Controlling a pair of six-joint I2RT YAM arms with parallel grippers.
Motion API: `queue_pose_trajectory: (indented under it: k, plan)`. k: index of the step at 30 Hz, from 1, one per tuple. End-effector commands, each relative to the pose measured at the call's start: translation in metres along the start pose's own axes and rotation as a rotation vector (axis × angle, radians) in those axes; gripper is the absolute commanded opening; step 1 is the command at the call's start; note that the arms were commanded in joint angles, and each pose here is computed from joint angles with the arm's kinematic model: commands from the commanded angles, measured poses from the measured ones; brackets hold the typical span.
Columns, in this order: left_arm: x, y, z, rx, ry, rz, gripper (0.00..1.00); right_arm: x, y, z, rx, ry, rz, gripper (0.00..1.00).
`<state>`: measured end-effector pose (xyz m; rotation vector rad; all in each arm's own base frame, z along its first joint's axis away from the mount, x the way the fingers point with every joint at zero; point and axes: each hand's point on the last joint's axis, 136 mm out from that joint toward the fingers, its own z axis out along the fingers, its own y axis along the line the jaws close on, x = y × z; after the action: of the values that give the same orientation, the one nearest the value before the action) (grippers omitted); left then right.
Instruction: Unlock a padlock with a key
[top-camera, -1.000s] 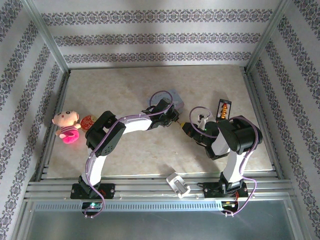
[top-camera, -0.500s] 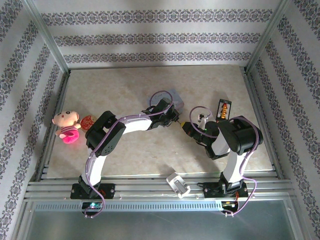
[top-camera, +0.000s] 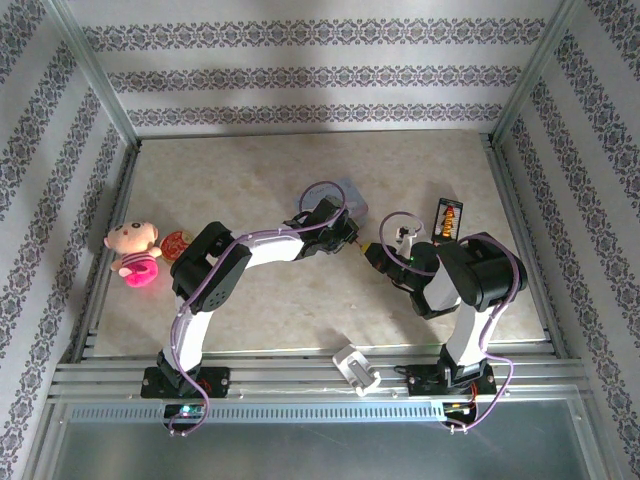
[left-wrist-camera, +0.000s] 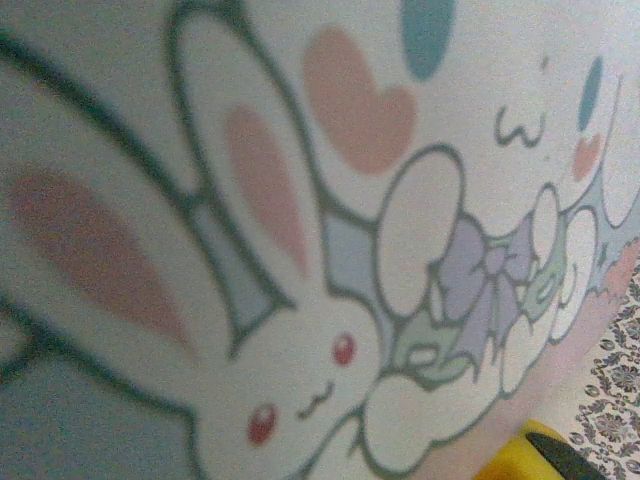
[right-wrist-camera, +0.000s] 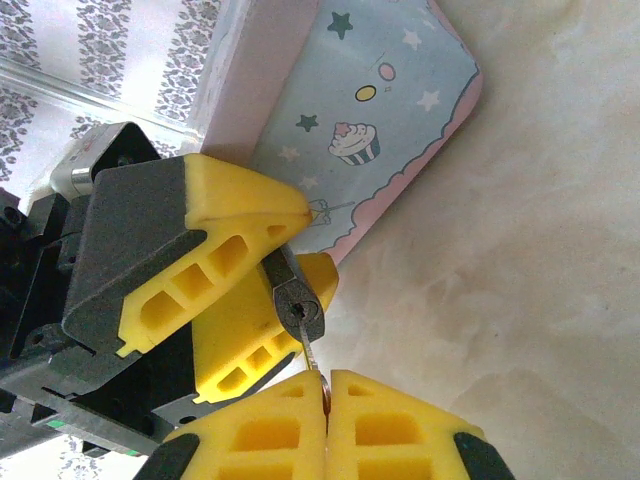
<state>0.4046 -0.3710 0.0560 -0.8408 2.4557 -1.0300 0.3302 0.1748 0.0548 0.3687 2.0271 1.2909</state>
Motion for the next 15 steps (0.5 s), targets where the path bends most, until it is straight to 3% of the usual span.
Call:
queue_pose_trajectory:
  k: [1,15]
  plan:
    - [0.0186,0.0097,0.0029,-0.014,0.084,-0.072,0.0,-0.0032,0.0132,0.0026,-0.041,-0.008,-0.027,0.0]
    - [0.0193,0.0065,0.0023,-0.002,0.089,-0.068,0.0,-0.0056,0.009,0.0101,-0.034,-0.008,-0.004,0.0]
